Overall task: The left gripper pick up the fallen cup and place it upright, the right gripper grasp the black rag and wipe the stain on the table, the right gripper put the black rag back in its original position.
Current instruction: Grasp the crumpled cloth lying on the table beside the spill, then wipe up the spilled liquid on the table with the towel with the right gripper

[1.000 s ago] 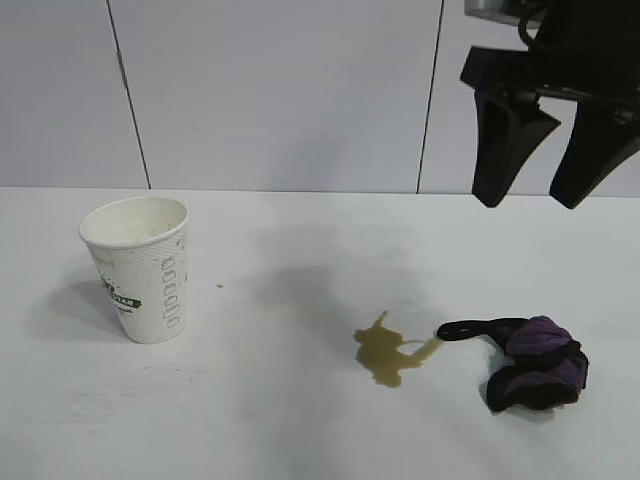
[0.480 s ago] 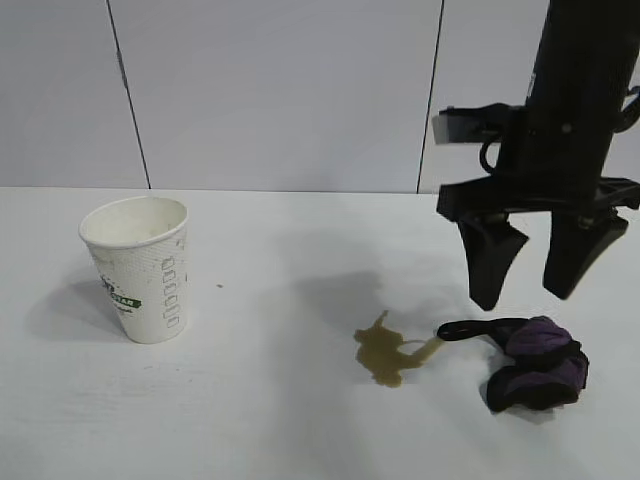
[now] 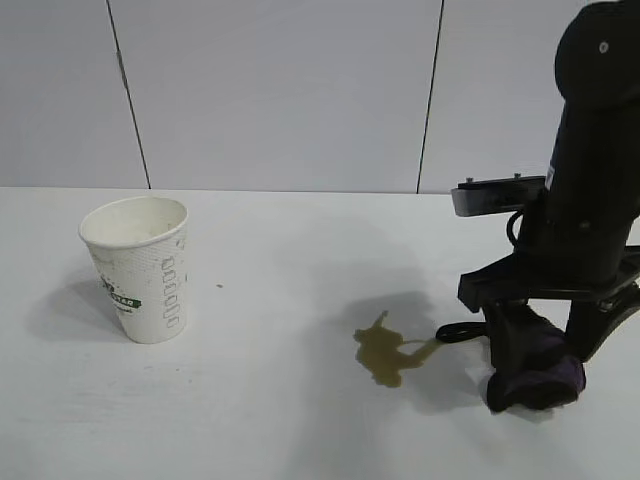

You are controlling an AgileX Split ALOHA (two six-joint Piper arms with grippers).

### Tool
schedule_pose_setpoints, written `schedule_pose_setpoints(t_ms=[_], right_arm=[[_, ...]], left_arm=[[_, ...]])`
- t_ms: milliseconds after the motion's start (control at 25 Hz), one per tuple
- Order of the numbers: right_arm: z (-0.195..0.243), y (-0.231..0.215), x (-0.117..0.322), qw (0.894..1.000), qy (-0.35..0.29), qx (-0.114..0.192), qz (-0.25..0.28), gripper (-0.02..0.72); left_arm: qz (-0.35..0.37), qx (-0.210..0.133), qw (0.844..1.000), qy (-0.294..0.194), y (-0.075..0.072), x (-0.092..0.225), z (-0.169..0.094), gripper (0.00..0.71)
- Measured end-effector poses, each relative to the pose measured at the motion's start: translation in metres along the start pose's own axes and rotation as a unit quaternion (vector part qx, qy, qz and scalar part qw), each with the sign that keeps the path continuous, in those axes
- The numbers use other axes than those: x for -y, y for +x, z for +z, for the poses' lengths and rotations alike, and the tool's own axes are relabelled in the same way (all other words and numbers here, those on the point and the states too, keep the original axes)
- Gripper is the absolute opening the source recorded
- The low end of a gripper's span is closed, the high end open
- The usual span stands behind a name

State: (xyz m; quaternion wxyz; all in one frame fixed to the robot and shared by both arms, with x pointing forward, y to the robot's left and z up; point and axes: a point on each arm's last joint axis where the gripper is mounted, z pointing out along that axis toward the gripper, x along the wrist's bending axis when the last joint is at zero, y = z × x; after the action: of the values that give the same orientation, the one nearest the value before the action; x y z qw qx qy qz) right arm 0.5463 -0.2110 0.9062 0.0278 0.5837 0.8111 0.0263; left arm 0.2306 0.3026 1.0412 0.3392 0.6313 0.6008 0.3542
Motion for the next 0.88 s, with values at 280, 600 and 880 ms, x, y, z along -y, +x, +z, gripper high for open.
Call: schedule_pose_setpoints(t_ms=[280,600,880], right_arm=[[0.0,-0.002,0.004,1.0,-0.021,0.014,0.013,0.13],[-0.046,0.003,0.003,0.995,-0.098,-0.002,0.033,0.091],[-0.06,0.061,-0.003,0.983,-0.168,-0.07,0.006,0.091]], left_arm=[[-0.001,0.0,1.0,0.0,0.0,0.0,0.0,0.688],[-0.001,0.0,1.0,0.0,0.0,0.0,0.0,0.687],[-0.001,0.0,1.0,0.0,0.0,0.0,0.0,0.687]])
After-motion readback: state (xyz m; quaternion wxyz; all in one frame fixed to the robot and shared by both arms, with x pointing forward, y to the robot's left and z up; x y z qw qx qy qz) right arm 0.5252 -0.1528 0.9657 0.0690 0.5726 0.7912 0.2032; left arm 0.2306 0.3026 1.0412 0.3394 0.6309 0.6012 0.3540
